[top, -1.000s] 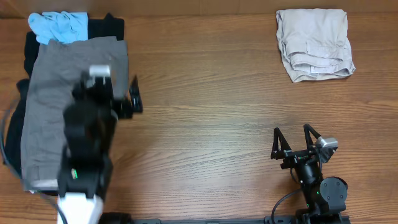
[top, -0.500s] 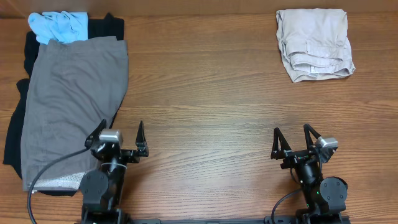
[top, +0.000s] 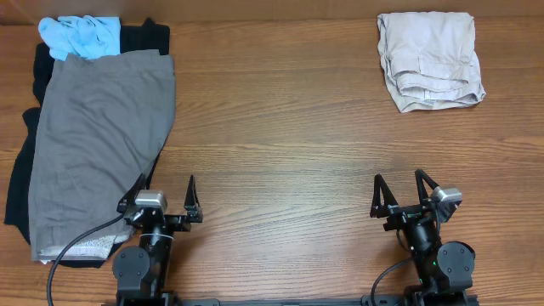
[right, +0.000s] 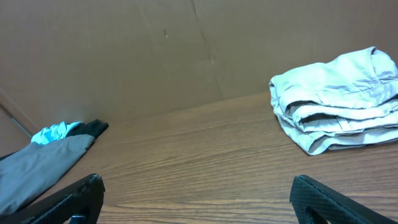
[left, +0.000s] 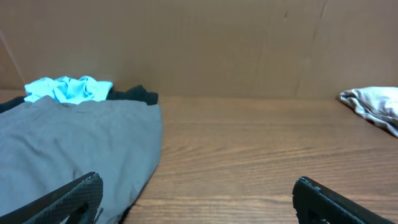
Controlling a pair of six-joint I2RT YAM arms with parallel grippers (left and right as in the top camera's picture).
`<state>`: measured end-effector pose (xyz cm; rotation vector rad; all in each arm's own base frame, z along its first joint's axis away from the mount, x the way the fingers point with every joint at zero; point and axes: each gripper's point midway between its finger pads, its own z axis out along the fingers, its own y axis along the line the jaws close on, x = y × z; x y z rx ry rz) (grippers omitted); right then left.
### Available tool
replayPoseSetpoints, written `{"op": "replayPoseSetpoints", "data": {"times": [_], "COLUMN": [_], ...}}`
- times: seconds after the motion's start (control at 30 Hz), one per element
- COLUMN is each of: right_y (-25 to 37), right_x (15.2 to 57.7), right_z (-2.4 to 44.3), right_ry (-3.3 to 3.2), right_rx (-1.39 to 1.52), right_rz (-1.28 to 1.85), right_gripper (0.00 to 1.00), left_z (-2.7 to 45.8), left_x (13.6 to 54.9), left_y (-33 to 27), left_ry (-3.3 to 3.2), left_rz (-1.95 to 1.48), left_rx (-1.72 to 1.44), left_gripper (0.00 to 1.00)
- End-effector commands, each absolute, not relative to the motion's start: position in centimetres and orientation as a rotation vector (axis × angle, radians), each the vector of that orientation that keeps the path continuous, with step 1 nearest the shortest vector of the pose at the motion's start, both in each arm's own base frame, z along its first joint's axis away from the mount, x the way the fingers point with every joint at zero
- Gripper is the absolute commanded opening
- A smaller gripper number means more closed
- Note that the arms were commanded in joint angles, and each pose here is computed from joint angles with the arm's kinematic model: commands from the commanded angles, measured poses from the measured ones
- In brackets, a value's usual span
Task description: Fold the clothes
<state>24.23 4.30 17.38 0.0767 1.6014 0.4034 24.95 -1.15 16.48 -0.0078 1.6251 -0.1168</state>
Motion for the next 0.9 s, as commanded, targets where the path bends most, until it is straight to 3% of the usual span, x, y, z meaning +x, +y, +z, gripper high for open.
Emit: {"op": "replayPoseSetpoints", "data": {"times": [0.0, 0.87], "right_y": [4.34, 4.34], "right_x": [24.24, 24.24], "right_z": [17.16, 17.16], "right_ry": [1.6, 1.6], "right_rx": [0.077, 0.077], "right_rz": [0.403, 0.403], "right_gripper": [1.0, 1.0], "left_z": [15.89, 15.76], "left_x": [24.71, 24.59], "left_y": [-1.19, -0.98], "left_ry": [1.638, 1.642], "left_rz": [-0.134, -0.141], "left_rx": [-0.019, -0.047], "left_gripper": [1.0, 1.0]}}
